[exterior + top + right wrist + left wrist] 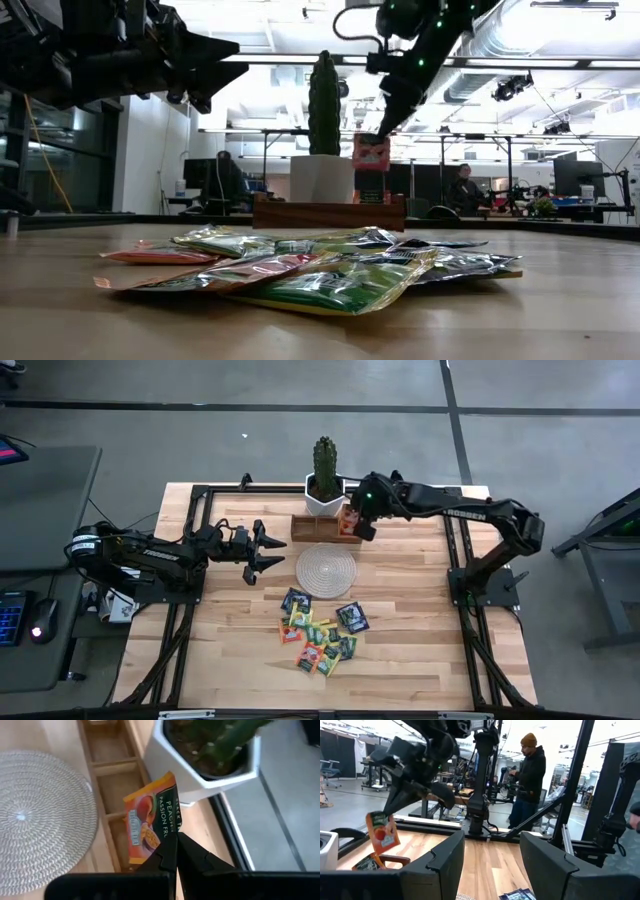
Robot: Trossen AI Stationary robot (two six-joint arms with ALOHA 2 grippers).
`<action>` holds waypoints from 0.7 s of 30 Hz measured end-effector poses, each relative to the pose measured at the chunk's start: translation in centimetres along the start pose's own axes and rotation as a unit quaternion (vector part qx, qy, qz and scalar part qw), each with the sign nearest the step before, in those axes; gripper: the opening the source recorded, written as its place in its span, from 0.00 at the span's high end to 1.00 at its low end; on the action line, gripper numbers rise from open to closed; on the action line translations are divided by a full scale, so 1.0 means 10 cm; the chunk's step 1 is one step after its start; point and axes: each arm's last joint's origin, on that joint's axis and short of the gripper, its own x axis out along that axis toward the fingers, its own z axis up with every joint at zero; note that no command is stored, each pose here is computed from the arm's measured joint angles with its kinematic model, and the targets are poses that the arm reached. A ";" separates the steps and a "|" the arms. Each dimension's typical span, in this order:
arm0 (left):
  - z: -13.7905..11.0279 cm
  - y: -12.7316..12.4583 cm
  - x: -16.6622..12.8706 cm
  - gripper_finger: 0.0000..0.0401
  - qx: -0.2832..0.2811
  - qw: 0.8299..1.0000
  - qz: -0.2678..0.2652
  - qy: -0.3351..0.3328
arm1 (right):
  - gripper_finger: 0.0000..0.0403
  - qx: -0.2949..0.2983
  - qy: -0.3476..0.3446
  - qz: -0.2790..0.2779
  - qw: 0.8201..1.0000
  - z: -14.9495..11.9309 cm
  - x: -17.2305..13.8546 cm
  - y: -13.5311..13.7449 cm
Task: Pick & Place Tea
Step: Put the orange tea bag into the right section of the wooden organizer
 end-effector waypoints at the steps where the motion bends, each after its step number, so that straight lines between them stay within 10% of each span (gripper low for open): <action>1: 0.00 0.00 0.00 0.53 -0.002 1.000 0.000 0.000 | 1.00 -0.005 0.003 0.007 1.000 -0.01 0.04 -0.01; 21: -0.01 0.00 0.00 0.53 -0.022 1.000 -0.006 0.003 | 1.00 -0.083 0.060 -0.019 0.995 -0.08 0.57 0.06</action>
